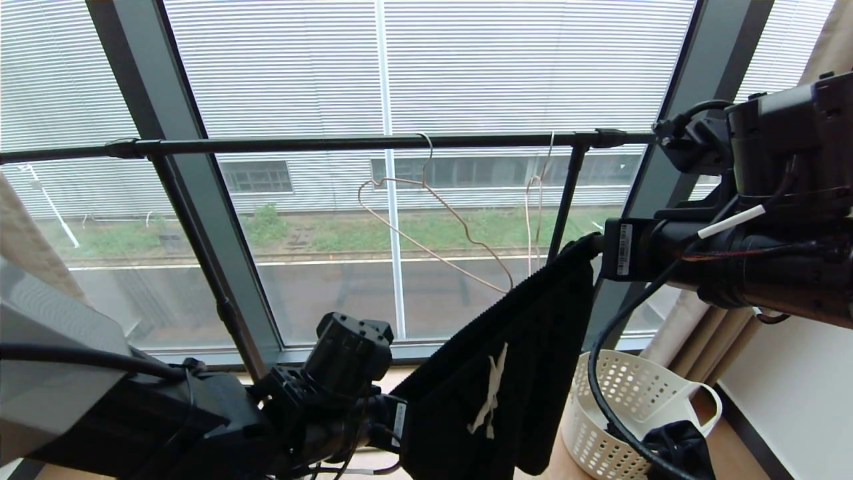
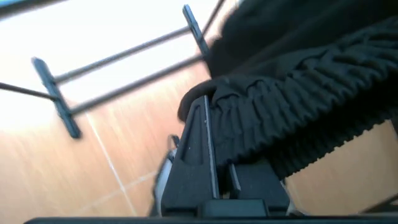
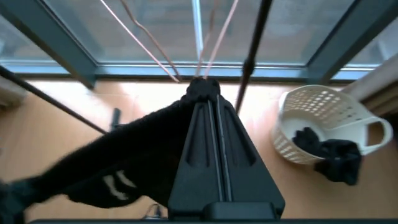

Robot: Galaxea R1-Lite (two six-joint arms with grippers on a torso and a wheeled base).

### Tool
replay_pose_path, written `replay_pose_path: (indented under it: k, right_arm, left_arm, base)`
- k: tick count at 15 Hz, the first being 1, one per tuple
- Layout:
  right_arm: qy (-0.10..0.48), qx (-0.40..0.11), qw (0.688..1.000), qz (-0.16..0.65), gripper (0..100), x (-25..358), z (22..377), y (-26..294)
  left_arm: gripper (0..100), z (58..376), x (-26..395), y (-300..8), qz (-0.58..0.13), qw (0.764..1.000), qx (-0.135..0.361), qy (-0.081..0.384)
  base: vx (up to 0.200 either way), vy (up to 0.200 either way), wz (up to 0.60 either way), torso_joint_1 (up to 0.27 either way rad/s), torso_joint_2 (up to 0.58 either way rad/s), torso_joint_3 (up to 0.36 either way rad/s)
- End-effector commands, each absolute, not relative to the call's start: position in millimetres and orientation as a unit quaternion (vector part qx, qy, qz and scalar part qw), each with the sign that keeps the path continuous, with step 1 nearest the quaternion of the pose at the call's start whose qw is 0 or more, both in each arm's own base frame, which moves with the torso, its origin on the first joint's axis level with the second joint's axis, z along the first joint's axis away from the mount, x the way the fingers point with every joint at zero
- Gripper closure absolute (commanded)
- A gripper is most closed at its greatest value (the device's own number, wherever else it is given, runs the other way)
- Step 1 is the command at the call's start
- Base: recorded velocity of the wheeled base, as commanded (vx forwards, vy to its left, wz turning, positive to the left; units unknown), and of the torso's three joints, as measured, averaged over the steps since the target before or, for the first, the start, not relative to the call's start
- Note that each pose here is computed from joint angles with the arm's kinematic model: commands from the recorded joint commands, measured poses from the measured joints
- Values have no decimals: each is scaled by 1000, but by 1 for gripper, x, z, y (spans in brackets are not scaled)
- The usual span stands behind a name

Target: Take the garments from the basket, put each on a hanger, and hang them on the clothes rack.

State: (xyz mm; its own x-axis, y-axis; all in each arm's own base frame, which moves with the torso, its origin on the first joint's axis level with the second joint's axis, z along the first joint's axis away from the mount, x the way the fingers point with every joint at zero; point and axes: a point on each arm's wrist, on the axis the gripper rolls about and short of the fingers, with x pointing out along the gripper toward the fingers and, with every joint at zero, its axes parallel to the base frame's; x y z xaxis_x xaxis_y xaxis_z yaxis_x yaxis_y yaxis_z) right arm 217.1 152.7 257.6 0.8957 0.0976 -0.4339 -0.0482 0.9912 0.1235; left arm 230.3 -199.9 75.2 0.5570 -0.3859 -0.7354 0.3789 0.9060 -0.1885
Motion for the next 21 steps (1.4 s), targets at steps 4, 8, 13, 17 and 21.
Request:
replay_pose_path:
  k: [4, 8, 13, 17, 21]
  right_arm:
    - [259, -101, 960, 42, 100, 205, 227, 141]
    - [277, -196, 936, 89, 100, 202, 209, 154]
    - [282, -258, 912, 150, 100, 172, 200, 134]
    - [275, -283, 878, 271, 100, 135, 190, 158]
    - [290, -218, 848, 386, 100, 109, 190, 184]
  left_arm:
    - [100, 164, 259, -169, -203, 926, 0, 319]
    - [100, 209, 276, -175, -193, 921, 6, 337]
    - [100, 215, 313, -194, -193, 929, -4, 315]
    - [100, 234, 341, -227, -216, 937, -14, 274]
    - [100, 241, 352, -241, -225, 938, -18, 262]
  base:
    - [0, 0, 0, 0, 0, 0]
    - [0, 0, 0, 0, 0, 0]
    - [0, 0, 0, 0, 0, 0]
    - [0, 0, 0, 0, 0, 0]
    - [0, 0, 0, 0, 0, 0]
